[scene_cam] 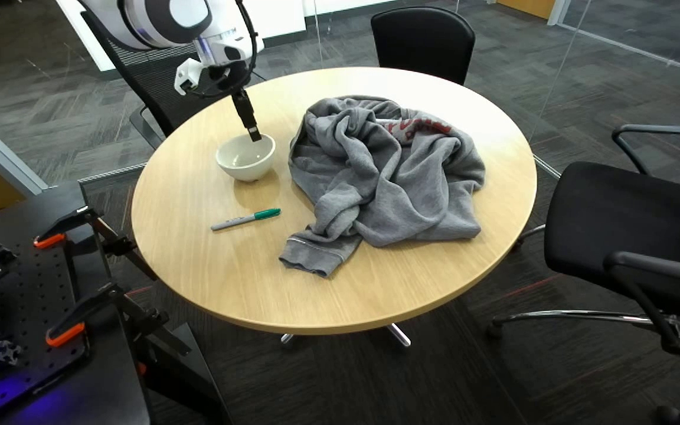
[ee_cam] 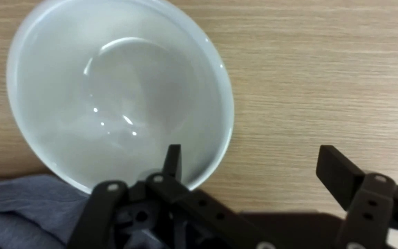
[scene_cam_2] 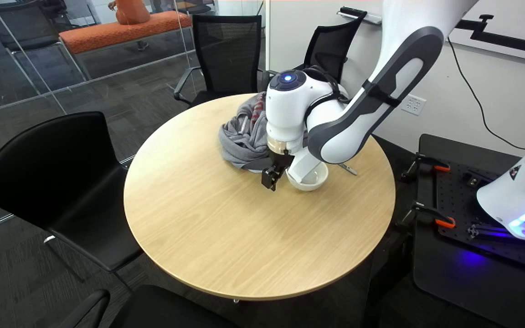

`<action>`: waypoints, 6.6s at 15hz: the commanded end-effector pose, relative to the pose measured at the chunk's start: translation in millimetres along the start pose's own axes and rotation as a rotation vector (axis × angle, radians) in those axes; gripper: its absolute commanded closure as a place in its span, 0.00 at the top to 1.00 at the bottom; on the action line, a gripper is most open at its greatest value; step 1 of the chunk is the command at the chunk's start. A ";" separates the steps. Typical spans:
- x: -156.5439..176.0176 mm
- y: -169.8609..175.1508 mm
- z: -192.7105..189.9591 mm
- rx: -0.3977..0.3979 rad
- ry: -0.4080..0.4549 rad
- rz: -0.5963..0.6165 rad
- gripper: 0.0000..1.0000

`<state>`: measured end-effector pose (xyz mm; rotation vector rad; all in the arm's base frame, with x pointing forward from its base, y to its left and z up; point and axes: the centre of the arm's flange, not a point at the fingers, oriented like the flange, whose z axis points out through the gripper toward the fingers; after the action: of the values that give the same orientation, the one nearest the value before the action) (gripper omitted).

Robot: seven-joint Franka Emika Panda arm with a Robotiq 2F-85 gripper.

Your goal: Move the mug with the marker to the left

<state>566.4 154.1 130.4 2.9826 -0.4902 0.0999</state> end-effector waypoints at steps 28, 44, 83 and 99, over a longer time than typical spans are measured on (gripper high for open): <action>-16.4 -67.7 0.4 -0.050 0.028 -0.022 0.03; -15.8 -155.4 -5.2 -0.108 0.044 -0.163 0.03; -107.3 1.0 -154.8 -0.054 0.184 0.111 1.00; -52.7 152.2 -96.9 0.021 -0.001 0.243 1.00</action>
<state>457.3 59.8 245.8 2.8712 -0.8757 0.1758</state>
